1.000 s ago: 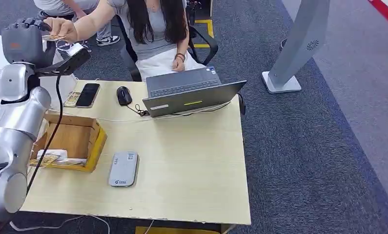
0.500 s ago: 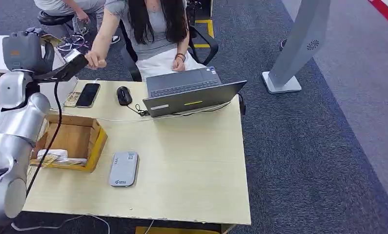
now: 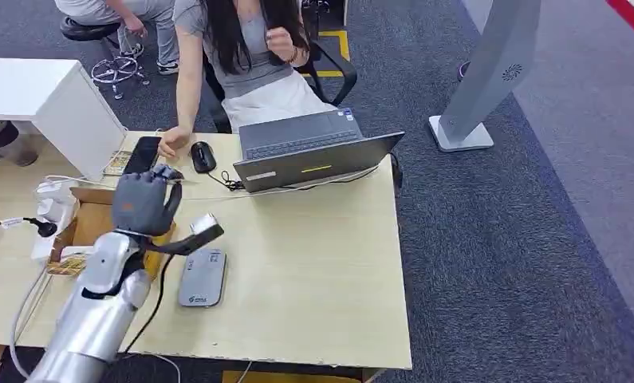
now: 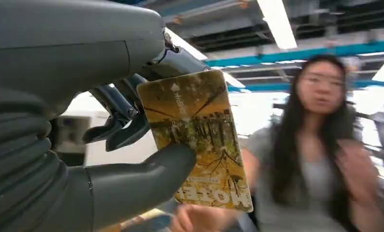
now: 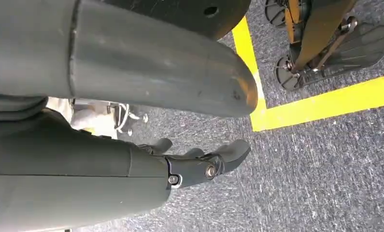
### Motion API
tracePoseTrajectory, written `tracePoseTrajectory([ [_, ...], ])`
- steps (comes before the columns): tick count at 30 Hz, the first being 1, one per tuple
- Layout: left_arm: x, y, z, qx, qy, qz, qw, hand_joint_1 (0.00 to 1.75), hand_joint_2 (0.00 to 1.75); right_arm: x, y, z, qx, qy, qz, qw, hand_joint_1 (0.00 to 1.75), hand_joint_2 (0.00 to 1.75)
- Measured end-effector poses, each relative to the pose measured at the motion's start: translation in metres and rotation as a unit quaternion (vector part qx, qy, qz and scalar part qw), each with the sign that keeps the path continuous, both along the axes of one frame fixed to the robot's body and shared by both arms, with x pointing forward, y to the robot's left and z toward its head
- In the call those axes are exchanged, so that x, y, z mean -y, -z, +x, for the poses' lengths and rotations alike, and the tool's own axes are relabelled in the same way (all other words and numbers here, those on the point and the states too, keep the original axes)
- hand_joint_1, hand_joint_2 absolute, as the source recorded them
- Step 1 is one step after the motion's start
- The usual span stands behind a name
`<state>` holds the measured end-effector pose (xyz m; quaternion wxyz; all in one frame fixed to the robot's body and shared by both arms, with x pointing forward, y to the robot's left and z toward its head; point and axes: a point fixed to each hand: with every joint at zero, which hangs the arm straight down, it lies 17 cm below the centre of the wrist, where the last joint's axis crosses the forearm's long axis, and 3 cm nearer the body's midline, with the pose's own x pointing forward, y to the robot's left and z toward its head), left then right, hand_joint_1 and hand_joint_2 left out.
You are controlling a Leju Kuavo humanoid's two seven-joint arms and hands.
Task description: Pass the card to the sensor for recognition and then transmit it.
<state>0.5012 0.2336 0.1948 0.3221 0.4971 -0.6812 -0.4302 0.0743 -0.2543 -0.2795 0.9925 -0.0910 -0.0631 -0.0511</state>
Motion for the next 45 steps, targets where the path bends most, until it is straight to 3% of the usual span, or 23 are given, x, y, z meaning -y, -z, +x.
tracePoseTrajectory([
  [4, 0.012, 0.003, -0.014, -0.008, 0.014, -0.006, 1.0, 1.75, 1.75, 0.0, 0.0, -0.001, -0.001, 0.003, 0.0, 1.0, 0.0, 0.0],
  [11, 0.019, 0.041, -0.027, -0.085, 0.01, 0.018, 0.996, 1.75, 1.75, 0.002, 0.0, -0.004, -0.004, 0.02, -0.005, 1.0, 0.0, 0.0],
  [16, 0.022, 0.046, -0.032, -0.093, 0.012, 0.024, 0.995, 1.75, 1.75, 0.002, 0.0, -0.005, -0.005, 0.023, -0.005, 1.0, 0.0, 0.0],
  [32, 0.013, 0.094, -0.019, -0.196, -0.026, 0.059, 0.979, 1.75, 1.75, 0.002, 0.001, -0.007, -0.012, 0.034, -0.004, 0.999, 0.0, 0.0],
  [45, 0.011, 0.11, -0.018, -0.217, -0.027, 0.067, 0.974, 1.75, 1.75, 0.003, 0.001, -0.008, -0.013, 0.034, -0.004, 0.999, 0.0, 0.0],
])
